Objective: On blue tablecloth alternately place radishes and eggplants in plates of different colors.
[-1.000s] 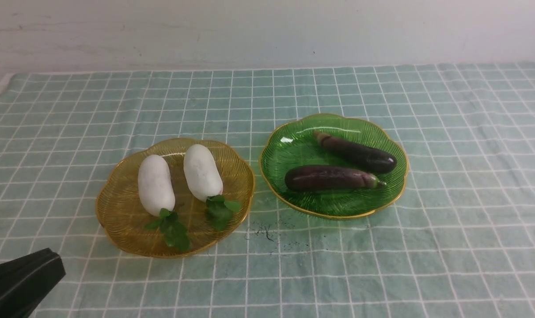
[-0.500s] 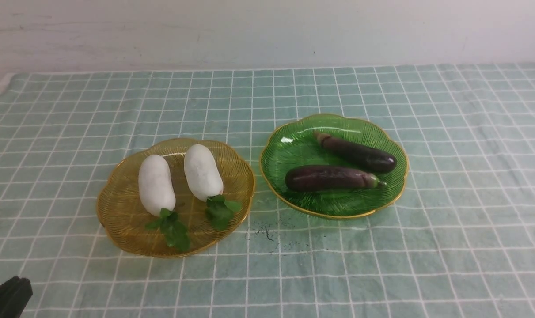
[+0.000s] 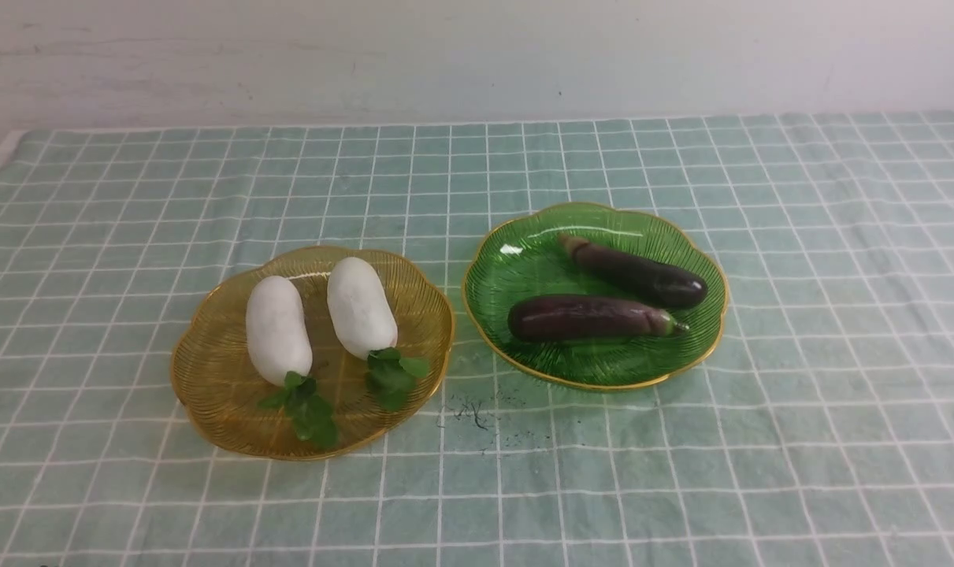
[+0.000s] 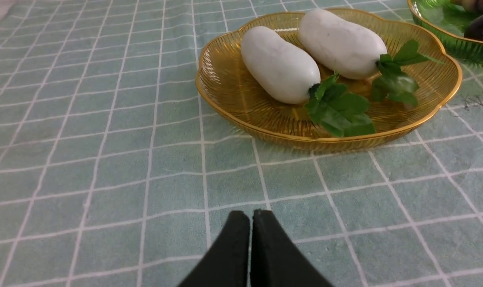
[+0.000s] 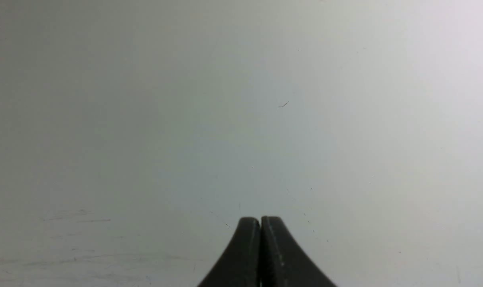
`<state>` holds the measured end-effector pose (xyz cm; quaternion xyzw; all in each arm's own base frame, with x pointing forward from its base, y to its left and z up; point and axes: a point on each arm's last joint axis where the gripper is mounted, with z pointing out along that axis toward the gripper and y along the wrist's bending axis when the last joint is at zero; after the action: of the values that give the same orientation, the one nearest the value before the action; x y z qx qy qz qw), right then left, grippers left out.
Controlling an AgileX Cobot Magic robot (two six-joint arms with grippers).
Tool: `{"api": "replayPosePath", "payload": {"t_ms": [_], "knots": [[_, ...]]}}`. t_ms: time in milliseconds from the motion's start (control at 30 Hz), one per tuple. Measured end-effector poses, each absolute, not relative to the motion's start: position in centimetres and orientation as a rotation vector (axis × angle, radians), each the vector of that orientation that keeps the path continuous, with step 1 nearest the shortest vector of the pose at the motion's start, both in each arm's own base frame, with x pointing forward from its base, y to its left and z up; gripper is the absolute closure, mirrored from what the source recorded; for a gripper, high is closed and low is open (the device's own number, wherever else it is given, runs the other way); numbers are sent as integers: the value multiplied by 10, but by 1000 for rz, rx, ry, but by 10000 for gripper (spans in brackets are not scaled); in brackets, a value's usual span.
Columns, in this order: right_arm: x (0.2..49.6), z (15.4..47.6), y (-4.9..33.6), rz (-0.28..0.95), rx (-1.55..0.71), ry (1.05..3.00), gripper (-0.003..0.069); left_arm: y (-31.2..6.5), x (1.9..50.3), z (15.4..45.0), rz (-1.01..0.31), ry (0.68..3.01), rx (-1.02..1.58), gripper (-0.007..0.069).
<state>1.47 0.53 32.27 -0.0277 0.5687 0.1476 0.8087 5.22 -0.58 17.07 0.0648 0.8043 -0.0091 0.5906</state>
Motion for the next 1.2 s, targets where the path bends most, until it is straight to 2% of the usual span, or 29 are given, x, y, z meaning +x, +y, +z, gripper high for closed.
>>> {"api": "replayPosePath", "payload": {"t_ms": [633,767,1100,1200], "knots": [[15,323,5,314,-60,1216,673,-6,52,170,-21,1875,151,633],[15,321,5,234,-114,1234,673,-6,52,170,-21,1875,151,633],[21,297,2,-48,-304,1468,673,-6,52,170,-23,1875,149,633],[22,294,0,-68,-305,1499,673,-6,52,170,-23,1875,149,633]]}}
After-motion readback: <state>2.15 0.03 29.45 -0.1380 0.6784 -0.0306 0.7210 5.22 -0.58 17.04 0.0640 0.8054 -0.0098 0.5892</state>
